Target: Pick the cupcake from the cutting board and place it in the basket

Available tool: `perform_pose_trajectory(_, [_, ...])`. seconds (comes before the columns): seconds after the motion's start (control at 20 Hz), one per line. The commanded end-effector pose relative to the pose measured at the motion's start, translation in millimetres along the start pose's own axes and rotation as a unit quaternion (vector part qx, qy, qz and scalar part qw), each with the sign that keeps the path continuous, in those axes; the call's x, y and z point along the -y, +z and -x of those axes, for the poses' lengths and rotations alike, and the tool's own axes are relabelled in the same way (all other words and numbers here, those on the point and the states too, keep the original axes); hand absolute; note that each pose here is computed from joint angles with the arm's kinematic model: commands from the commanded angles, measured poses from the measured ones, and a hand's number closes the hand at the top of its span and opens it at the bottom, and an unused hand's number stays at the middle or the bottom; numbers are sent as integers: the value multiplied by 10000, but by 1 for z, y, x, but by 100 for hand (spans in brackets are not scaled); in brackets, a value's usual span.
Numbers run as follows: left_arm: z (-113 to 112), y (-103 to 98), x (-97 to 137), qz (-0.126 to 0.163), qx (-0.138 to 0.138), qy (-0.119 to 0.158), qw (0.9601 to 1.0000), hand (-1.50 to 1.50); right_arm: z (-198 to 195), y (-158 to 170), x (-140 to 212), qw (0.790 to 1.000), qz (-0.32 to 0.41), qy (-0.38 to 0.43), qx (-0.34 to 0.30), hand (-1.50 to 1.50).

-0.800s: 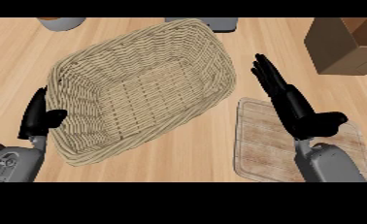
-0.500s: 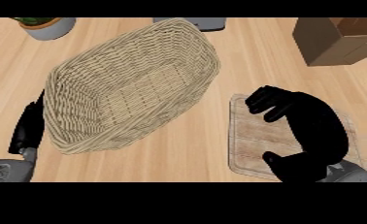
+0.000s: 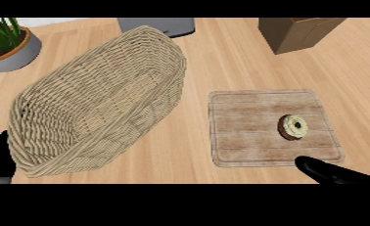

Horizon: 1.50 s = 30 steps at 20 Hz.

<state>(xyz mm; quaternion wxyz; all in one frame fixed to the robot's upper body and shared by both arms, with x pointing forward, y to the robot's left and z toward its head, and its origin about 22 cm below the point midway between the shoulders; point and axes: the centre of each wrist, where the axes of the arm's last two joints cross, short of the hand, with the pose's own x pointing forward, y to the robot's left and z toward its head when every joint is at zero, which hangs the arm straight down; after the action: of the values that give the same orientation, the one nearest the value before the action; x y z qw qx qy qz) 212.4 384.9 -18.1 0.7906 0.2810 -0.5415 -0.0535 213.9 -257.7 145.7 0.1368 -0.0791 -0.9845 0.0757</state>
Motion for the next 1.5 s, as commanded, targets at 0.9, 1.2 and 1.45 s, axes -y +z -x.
perform_pose_trajectory(0.9, [2,24,20,473,-181,-207,9985,0,-182,193,119,8655,-2423,4086,-1592,-150])
perform_pose_trajectory(1.2, [-25,16,48,721,10,-289,9970,0,-191,227,125,8555,-2186,4264,-1961,-150])
perform_pose_trajectory(1.45, [-32,15,64,783,30,-407,9961,0,-183,228,141,8668,-1954,4151,-1955,-150])
